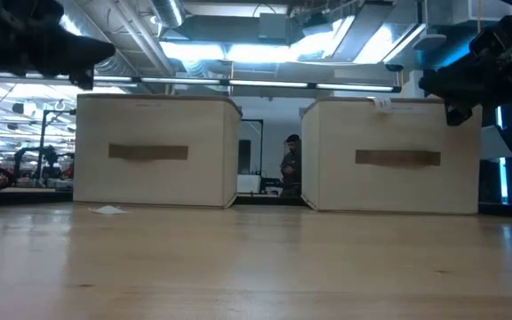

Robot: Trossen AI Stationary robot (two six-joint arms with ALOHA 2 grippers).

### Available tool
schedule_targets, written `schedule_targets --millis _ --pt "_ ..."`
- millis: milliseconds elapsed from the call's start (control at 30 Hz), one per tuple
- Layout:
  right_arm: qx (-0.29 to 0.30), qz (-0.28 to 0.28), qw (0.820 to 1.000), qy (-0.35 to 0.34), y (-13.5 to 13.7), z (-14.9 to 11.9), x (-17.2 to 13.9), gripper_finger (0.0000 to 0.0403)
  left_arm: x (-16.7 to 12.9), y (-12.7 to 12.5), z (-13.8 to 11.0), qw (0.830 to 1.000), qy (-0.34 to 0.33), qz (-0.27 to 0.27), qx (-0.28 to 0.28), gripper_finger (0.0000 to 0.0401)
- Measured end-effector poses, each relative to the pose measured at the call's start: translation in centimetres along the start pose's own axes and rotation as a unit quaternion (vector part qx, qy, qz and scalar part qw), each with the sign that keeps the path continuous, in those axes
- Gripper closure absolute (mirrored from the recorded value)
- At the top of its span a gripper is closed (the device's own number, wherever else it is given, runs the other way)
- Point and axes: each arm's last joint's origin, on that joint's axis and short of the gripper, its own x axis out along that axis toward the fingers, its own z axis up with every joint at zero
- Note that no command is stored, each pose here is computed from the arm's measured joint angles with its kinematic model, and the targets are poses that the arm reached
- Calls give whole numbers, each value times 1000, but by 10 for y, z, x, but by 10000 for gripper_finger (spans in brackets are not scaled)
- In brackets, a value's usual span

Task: Sort clothes
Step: Return to Home Position

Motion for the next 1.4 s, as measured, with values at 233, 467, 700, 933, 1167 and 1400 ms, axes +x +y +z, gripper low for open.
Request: schedule_targets --millis 233,467,700,933,1167,1400 --pt "0 0 1000 1 0 0 0 391 4 0 -29 1000 -5 16 -23 399" --pt "0 0 1000 0 0 0 0 391 3 1 -34 999 20 27 14 395" --pt "0 0 1000 0 0 0 0 391 3 1 -35 999 23 27 14 399" --pt "0 0 1000 -1 0 0 0 391 3 1 -35 999 23 27 13 394" --pt "0 0 1000 -1 0 0 0 391 3 1 -35 999 23 27 12 399" --pt "0 0 1000 -1 0 0 0 391 3 1 -35 999 24 28 11 395"
